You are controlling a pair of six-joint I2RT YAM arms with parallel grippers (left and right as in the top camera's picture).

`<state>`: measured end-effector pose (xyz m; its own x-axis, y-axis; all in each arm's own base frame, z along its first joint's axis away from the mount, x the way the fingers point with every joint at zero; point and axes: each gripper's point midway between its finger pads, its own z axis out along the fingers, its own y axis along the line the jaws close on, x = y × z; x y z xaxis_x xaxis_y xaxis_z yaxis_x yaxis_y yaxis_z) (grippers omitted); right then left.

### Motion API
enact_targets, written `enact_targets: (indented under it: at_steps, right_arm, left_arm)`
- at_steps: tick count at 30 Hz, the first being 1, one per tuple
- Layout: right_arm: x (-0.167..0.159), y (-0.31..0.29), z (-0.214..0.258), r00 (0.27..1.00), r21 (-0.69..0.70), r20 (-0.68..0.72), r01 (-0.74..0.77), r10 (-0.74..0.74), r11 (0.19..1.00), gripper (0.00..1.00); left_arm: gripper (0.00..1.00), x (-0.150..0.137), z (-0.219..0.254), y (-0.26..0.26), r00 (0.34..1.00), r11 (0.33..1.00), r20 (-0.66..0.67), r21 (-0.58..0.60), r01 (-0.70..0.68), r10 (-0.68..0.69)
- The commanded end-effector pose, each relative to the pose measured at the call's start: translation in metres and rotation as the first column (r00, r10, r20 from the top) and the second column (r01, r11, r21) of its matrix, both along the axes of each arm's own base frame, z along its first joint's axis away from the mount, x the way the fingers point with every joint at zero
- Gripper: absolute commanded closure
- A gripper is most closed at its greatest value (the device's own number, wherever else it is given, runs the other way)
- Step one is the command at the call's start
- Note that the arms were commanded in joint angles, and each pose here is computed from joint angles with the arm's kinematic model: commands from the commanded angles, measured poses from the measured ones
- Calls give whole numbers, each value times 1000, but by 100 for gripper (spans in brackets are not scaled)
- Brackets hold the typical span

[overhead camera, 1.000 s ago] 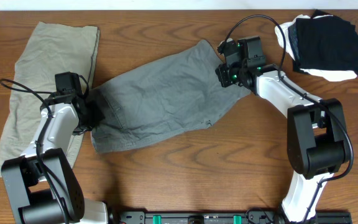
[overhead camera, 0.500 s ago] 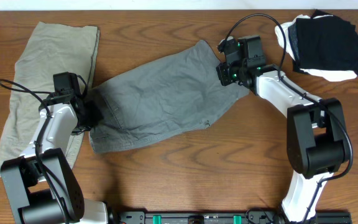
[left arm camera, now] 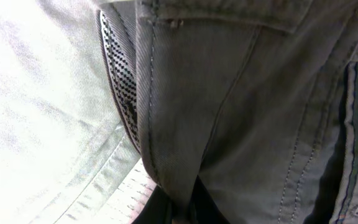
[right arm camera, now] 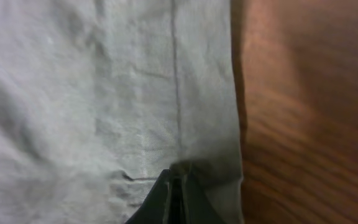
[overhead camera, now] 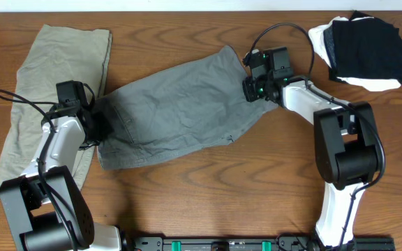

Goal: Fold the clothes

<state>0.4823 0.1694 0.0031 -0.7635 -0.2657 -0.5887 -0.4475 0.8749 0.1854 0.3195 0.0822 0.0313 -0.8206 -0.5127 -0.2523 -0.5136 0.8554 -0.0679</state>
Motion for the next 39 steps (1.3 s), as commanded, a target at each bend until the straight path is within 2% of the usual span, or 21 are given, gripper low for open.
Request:
enact_targets:
  at_steps: [1,7,11,16,20,27,32,39]
  right_arm:
    - [-5,-6,-22,999,-24,-41,-2,1,1000,96]
    - [-18,-6,-46,994,-28,-112,-12,9,1000,97]
    - [-25,-6,-61,989,-35,-149,-24,19,999,98]
    - [-31,3,-72,986,-35,-165,-44,38,998,98]
    - [-33,10,-71,985,-32,-164,-62,56,998,98]
    - [-39,22,-72,982,-33,-169,-88,82,996,98]
    - [-45,31,-73,979,-35,-177,-109,101,993,98]
    - [-50,34,-74,976,-37,-189,-119,110,992,98]
  left_arm:
    - [94,0,11,8,1000,999,30,38,-11,9]
    - [94,12,41,-11,988,998,151,-47,31,-24]
    - [94,27,74,-39,954,982,294,-155,107,-57]
    - [94,44,100,-76,910,962,405,-203,185,-89]
    - [94,58,111,-115,869,939,470,-204,276,-153]
    - [94,88,144,-176,747,909,632,-157,387,-209]
    - [94,97,162,-214,663,877,710,-138,461,-237]
    - [94,102,152,-246,639,862,721,-116,493,-268]
